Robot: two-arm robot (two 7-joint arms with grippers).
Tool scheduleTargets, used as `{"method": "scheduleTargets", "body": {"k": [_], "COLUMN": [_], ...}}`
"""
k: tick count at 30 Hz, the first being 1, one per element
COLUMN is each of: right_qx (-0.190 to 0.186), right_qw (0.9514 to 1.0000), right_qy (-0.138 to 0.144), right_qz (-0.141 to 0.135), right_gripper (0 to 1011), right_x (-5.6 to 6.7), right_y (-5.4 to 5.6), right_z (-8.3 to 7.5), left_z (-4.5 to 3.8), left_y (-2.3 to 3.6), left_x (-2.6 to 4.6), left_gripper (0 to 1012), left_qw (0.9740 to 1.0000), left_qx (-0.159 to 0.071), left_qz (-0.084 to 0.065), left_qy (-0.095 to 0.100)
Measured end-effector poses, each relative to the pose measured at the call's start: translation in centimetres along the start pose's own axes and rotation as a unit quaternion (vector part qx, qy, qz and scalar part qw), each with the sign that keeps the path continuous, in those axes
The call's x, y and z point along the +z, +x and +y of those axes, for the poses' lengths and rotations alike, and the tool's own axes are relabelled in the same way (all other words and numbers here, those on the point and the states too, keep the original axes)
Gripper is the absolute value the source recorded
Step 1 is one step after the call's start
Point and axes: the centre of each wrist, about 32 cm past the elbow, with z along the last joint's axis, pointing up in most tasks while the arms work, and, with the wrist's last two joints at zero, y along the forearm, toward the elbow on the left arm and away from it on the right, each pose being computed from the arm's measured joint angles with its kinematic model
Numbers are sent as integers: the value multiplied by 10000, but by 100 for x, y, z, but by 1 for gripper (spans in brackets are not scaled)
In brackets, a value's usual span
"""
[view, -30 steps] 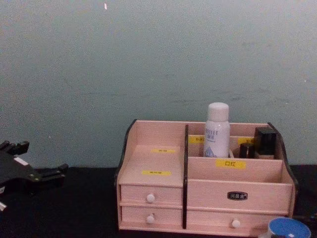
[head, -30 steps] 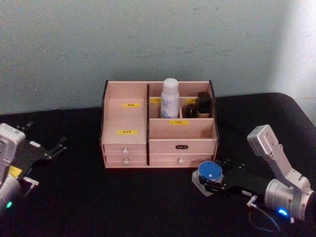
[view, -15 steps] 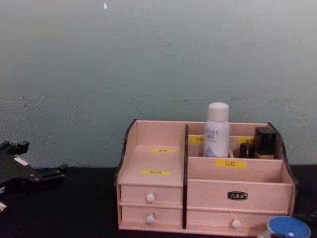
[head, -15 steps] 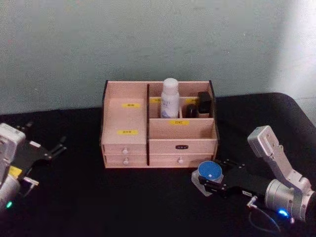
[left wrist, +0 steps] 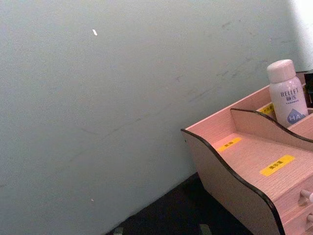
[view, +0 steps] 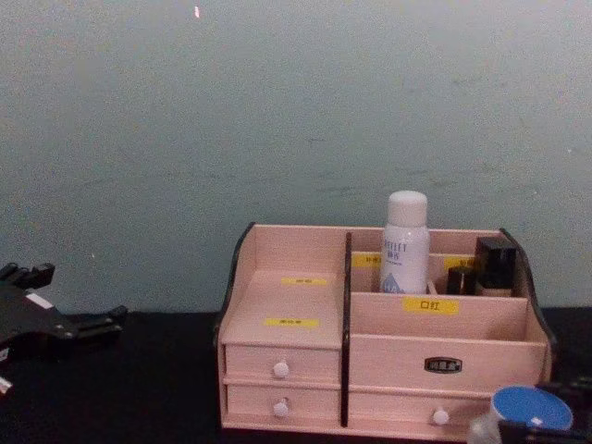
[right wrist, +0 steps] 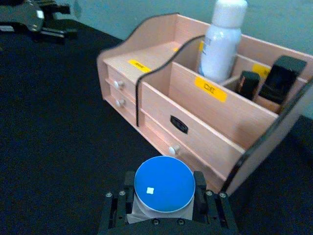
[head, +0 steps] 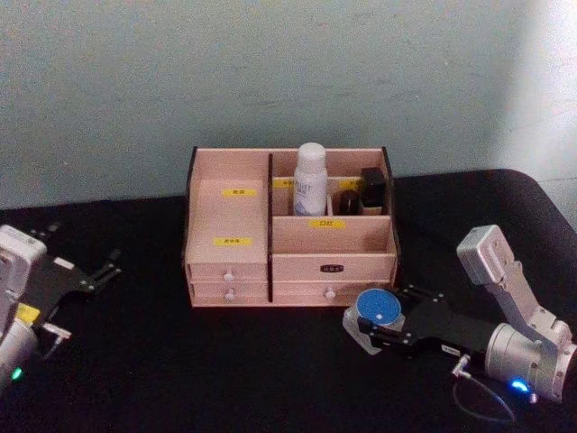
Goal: Pick up the facial cleanser and watermelon frost from the table and place them into the tiered storage box.
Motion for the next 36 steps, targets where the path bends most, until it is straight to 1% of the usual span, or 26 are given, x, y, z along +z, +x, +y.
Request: {"method": "scheduleTargets", "body": {"k": [4,12,15,16,20,26,29,30,34,36], "right_qx": [100,348,446,493,576,680,701,707,763,787], "right_qw": [9999,9985,9973,9965,9950,9917,9906,9904,9886,9882], "right_qy": [80,349,484,555,670,898,964,976,1081,1104], "right_qz": [-52,-234,-328,-379,-466,-619,-669,-678,-712,-713], "right_gripper": [708,708,708,708,710,708,710,708,708,708], "right_x": [44,189,260,301,373,526,582,594,704,735], "right_y": [-1,-2,1,3,4,16,25,26,46,52], "right_z": [8,89,133,160,213,363,425,442,574,619], "left_z": [0,0,0,0,0,0,0,0,0,0], "left_y": [0,0,0,0,0,0,0,0,0,0], "left_x": [0,0,0,0,0,0,0,0,0,0], "left_gripper": [1001,1001,1001,1001,1001,1001,1001,1001,1001,1002], "left_qw": [10000,10000,10000,10000,10000,10000,10000,10000,10000,10000], "left_qx": [0,0,0,0,0,0,0,0,0,0], "left_qz": [0,0,0,0,0,0,0,0,0,0], "left_qy": [0,0,0,0,0,0,0,0,0,0]}}
